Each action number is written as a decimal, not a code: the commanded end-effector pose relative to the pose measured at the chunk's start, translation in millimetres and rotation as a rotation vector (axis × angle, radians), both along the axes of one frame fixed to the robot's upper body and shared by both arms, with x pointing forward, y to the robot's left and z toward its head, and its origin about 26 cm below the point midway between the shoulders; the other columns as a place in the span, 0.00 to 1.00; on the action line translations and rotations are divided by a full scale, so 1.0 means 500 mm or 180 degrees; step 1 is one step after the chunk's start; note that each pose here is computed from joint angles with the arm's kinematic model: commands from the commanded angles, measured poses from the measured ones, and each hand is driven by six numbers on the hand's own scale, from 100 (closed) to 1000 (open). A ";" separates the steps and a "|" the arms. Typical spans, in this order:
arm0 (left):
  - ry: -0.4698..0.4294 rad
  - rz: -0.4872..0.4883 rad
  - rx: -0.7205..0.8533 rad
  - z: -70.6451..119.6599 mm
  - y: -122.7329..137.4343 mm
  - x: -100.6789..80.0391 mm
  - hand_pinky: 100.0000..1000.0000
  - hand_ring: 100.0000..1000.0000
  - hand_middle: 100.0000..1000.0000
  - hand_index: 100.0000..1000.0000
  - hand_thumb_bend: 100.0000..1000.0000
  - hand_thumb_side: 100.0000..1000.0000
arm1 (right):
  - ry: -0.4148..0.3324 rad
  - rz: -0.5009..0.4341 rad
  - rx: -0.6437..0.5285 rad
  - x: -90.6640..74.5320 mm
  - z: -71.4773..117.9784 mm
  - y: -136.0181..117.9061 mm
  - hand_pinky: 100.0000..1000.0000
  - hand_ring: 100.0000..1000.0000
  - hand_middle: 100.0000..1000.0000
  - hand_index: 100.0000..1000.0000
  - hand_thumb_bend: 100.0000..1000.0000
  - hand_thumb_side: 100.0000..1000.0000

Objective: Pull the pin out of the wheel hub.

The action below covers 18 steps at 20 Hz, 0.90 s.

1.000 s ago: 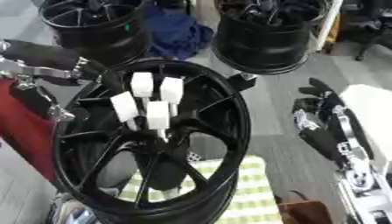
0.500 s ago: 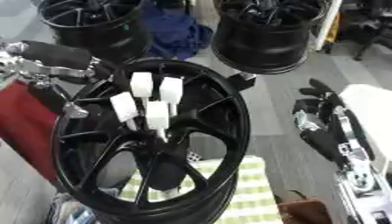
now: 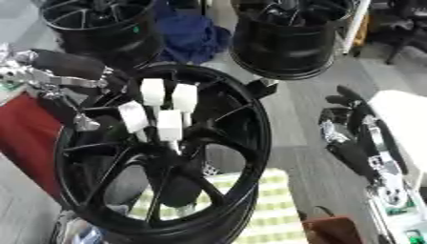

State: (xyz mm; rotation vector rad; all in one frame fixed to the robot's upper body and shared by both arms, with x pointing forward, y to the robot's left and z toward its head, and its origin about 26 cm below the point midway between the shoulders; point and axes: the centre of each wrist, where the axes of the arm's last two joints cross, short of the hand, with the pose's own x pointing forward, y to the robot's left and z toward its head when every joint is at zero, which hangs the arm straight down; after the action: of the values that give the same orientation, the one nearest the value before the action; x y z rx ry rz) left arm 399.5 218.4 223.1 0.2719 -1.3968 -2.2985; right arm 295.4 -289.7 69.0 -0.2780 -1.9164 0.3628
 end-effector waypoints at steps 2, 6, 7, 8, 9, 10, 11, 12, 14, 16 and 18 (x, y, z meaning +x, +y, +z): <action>-0.0001 -0.0559 0.0599 0.013 -0.002 0.004 0.67 0.00 0.81 0.91 0.06 0.00 | -0.0067 0.0031 -0.0055 0.005 0.014 -0.004 0.76 0.74 0.77 0.94 0.00 0.35; 0.0023 -0.0578 0.0640 0.002 -0.002 0.008 0.67 0.00 0.81 0.91 0.06 0.00 | -0.0068 0.0033 -0.0053 0.005 0.014 -0.004 0.76 0.74 0.77 0.94 0.00 0.35; 0.0026 -0.0582 0.0652 -0.001 -0.002 0.009 0.67 0.00 0.81 0.91 0.06 0.00 | -0.0068 0.0034 -0.0054 0.005 0.014 -0.004 0.76 0.74 0.77 0.94 0.00 0.35; 0.0026 -0.0586 0.0665 -0.003 -0.002 0.009 0.67 0.00 0.81 0.91 0.06 0.00 | -0.0068 0.0034 -0.0054 0.005 0.014 -0.004 0.76 0.74 0.77 0.94 0.00 0.35; 0.0026 -0.0588 0.0679 -0.004 -0.001 0.010 0.66 0.00 0.81 0.90 0.06 0.00 | -0.0068 0.0034 -0.0054 0.005 0.014 -0.004 0.76 0.74 0.77 0.94 0.00 0.35; 0.0026 -0.0588 0.0690 -0.006 -0.001 0.011 0.66 0.00 0.81 0.90 0.06 0.00 | -0.0068 0.0034 -0.0054 0.005 0.014 -0.004 0.76 0.74 0.77 0.94 0.00 0.35; 0.0027 -0.0587 0.0699 -0.008 -0.001 0.012 0.65 0.00 0.80 0.90 0.05 0.00 | -0.0068 0.0034 -0.0053 0.005 0.014 -0.004 0.76 0.74 0.77 0.94 0.00 0.35; 0.0028 -0.0584 0.0710 -0.009 0.000 0.013 0.65 0.00 0.79 0.90 0.05 0.00 | -0.0066 0.0035 -0.0052 0.005 0.014 -0.004 0.76 0.74 0.77 0.94 0.00 0.35; 0.0036 -0.0580 0.0713 -0.012 0.000 0.015 0.64 0.00 0.78 0.89 0.04 0.00 | -0.0064 0.0037 -0.0051 0.005 0.013 -0.004 0.76 0.74 0.77 0.94 0.00 0.35; 0.0047 -0.0576 0.0709 -0.015 0.000 0.016 0.63 0.00 0.76 0.88 0.03 0.00 | -0.0065 0.0036 -0.0051 0.005 0.013 -0.004 0.76 0.74 0.77 0.94 0.00 0.35; 0.0061 -0.0574 0.0687 -0.015 -0.002 0.018 0.62 0.00 0.72 0.85 0.01 0.00 | -0.0064 0.0034 -0.0050 0.005 0.013 -0.004 0.76 0.74 0.77 0.94 0.00 0.35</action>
State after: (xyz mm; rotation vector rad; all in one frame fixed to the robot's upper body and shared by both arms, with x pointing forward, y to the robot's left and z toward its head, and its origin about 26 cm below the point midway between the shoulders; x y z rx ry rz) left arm 407.1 216.1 206.1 0.2695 -1.3649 -2.3075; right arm 295.5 -289.8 68.7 -0.2745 -1.9183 0.3672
